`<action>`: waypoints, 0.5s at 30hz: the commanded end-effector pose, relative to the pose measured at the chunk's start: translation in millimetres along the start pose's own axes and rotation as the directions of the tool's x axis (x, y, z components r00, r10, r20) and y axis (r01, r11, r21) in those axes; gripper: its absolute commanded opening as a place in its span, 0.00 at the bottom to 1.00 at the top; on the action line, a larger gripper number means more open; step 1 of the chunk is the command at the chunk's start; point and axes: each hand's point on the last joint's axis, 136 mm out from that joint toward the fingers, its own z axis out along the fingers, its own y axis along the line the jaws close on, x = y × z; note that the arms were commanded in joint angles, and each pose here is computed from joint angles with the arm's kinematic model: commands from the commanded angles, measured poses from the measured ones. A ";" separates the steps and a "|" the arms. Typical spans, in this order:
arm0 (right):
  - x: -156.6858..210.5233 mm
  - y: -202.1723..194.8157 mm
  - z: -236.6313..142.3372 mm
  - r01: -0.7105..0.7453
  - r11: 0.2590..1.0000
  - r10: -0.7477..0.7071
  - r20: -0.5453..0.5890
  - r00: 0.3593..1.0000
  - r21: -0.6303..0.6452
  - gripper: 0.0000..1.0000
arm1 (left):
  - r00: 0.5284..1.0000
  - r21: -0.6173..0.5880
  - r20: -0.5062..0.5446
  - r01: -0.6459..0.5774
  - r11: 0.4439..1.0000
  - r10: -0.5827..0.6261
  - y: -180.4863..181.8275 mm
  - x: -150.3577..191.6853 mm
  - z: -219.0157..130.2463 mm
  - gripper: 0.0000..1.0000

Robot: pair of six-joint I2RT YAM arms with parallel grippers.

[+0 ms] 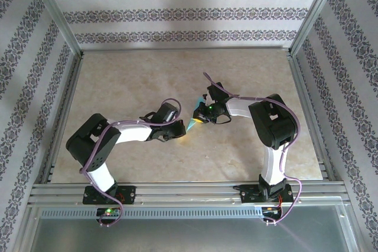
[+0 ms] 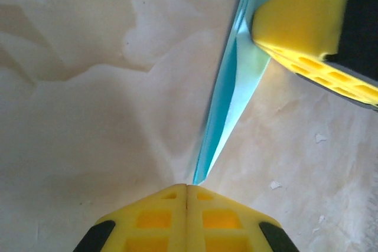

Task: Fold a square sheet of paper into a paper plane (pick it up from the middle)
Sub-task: Fold the wing for the fifth time at the center of the table.

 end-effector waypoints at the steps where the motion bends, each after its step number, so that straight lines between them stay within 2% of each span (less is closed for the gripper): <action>1: 17.0 -51.7 9.7 -0.066 0.981 0.072 -0.026 0.997 0.184 0.09 | 0.997 0.009 0.068 -0.025 1.000 0.024 -14.2 -20.1 -17.8 0.05; 7: 17.5 -50.6 12.5 -0.077 0.982 0.083 -0.033 0.996 0.171 0.09 | 0.995 0.088 0.099 -0.040 0.995 0.031 -43.4 -44.1 -4.9 0.05; 15: 16.4 -45.5 12.8 -0.088 0.986 0.095 -0.040 0.995 0.142 0.09 | 0.998 0.030 0.067 -0.019 0.999 0.017 -27.3 -44.1 22.8 0.01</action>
